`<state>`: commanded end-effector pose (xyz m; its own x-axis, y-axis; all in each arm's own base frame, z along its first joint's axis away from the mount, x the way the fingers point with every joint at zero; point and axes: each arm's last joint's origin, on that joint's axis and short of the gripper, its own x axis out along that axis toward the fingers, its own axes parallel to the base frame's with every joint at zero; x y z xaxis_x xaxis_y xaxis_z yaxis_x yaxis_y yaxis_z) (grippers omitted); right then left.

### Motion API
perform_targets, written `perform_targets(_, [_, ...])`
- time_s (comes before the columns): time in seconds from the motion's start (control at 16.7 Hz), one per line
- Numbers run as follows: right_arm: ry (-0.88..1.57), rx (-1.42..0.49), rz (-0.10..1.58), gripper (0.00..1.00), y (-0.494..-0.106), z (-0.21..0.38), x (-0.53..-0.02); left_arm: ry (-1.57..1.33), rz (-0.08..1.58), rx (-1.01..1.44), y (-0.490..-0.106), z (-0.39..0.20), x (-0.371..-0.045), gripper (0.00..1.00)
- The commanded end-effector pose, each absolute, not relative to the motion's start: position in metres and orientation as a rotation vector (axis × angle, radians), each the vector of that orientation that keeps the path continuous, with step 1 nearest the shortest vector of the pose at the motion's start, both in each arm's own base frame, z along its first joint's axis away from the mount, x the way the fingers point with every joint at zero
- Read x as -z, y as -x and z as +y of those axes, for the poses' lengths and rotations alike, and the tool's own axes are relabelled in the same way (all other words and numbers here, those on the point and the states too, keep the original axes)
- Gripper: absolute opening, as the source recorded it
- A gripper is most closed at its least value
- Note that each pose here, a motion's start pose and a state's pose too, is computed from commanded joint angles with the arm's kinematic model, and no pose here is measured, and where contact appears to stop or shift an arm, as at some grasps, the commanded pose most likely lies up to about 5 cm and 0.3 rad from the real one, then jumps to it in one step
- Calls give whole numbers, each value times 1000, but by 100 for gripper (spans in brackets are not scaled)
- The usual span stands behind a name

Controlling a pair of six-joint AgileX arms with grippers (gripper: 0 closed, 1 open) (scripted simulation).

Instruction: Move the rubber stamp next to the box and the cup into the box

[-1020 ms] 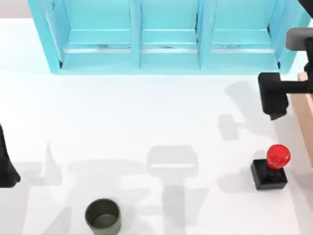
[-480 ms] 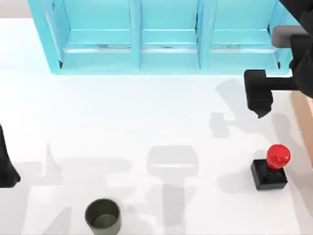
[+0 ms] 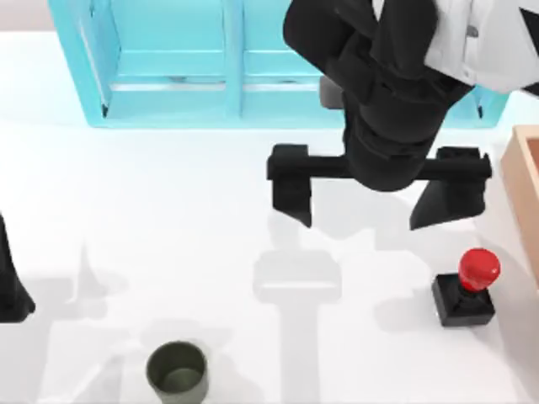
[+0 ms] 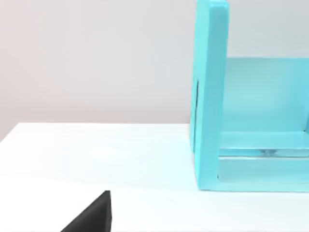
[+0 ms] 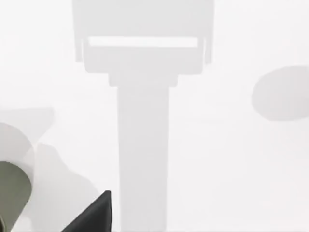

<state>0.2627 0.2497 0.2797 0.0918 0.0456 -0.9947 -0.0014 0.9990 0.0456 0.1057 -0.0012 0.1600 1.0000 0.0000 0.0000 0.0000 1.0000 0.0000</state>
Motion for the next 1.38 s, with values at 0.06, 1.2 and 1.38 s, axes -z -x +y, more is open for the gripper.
perform_targets(0.06, [-27, -38, 1492, 100, -259, 265, -275, 0, 0, 0, -106, -1, -160, 100])
perform_targets(1.2, [-7, 9, 1573, 100, -191, 397, -198, 0, 0, 0, -106, -1, -160, 100])
perform_targets(1.38, [-14, 1, 1568, 100, -192, 399, -166, 0, 0, 0, -106, -1, -160, 100])
